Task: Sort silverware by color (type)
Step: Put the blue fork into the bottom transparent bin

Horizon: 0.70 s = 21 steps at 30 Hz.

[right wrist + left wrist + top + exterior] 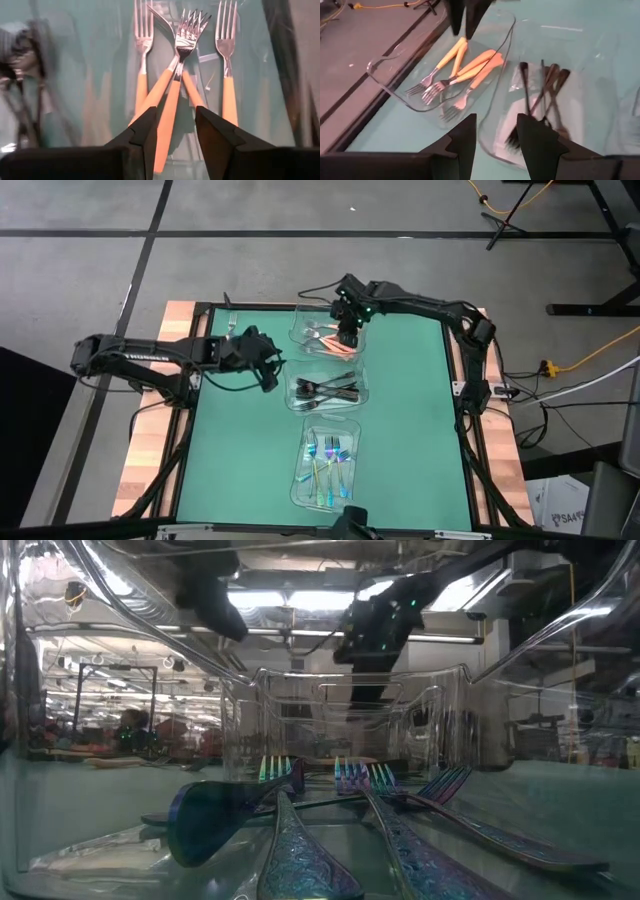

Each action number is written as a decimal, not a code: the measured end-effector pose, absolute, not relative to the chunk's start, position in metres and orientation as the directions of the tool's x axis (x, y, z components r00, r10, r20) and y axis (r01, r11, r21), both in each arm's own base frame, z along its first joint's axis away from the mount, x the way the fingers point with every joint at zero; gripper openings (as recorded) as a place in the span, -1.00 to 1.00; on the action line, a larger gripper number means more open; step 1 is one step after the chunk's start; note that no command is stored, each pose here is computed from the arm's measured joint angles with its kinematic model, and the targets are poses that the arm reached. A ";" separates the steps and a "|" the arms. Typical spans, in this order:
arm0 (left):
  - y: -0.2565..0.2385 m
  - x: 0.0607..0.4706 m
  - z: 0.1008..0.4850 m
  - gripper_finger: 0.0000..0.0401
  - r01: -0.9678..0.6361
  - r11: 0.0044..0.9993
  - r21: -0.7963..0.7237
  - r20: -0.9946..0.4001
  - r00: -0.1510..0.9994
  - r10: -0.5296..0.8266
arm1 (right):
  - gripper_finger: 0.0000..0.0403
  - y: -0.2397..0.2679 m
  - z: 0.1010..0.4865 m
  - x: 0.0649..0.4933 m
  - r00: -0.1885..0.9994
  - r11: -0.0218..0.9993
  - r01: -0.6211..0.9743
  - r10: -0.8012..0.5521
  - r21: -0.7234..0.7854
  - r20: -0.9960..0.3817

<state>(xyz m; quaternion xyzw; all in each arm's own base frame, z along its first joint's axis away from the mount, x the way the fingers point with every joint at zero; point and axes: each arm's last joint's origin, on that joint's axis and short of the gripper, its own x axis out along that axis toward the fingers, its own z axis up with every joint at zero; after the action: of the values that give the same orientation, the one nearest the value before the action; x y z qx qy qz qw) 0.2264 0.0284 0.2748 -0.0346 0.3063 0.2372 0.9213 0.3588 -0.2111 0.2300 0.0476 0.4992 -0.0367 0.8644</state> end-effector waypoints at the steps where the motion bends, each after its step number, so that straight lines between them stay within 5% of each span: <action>1: 0.032 0.226 0.275 -0.32 -0.449 0.889 0.097 -0.584 0.697 0.416 | -0.39 -0.208 0.236 0.357 0.501 0.993 0.111 -0.013 0.049 -0.865; 21: 0.126 0.217 0.239 -0.32 -0.322 0.930 0.177 -0.746 0.572 0.341 | -0.39 -0.061 0.351 0.295 0.412 0.990 -0.042 -0.104 -0.134 -0.905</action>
<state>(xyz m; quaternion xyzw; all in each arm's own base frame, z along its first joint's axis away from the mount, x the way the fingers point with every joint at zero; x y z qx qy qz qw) 0.2170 0.1256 0.2392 0.0109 0.4230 0.1869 0.8866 0.2951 -0.0612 0.3511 -0.0676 0.5417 -0.0186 0.8376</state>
